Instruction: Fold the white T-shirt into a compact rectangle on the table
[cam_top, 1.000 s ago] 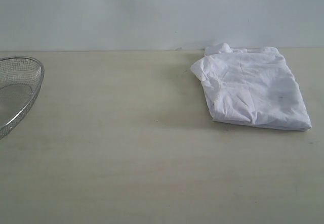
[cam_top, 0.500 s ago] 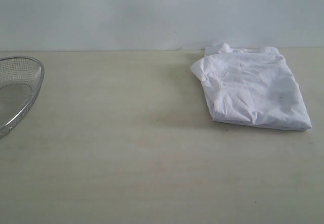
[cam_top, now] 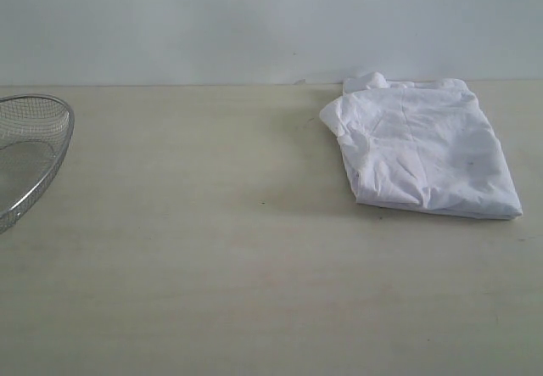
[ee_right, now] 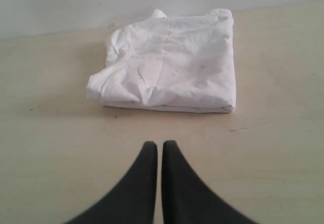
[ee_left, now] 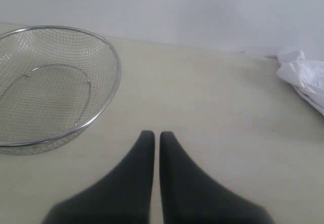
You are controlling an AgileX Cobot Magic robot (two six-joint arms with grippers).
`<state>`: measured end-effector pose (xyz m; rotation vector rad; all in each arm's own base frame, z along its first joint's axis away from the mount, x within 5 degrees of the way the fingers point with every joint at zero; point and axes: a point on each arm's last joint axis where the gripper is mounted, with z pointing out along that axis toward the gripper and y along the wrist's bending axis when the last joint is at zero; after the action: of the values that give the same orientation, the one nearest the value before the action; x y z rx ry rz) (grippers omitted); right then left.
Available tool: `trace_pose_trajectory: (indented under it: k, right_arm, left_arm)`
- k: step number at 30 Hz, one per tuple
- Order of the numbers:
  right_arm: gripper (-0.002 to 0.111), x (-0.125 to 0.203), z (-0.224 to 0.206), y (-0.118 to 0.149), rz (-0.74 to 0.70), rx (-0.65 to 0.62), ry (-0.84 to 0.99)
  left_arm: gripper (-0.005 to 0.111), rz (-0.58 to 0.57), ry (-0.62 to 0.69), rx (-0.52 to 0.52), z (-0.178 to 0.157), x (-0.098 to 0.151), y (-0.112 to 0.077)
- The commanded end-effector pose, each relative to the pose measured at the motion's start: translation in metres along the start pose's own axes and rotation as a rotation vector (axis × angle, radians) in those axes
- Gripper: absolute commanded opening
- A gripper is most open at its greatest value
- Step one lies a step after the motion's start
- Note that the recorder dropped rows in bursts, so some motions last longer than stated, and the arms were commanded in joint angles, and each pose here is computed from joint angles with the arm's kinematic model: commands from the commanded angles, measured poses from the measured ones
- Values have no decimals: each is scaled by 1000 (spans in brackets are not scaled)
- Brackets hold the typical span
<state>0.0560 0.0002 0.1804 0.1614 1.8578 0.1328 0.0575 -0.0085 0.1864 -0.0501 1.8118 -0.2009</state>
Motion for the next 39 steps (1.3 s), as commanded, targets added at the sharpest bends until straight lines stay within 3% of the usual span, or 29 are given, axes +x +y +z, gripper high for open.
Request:
trace_pose_trajectory:
  k: [1, 39]
  right_arm:
    - [0, 0, 0, 0, -33, 3, -6]
    - [0, -2, -1, 0, -30, -2, -24]
  left_arm:
    - [5, -4, 9, 2, 1, 1, 0]
    - [5, -4, 9, 2, 1, 1, 0]
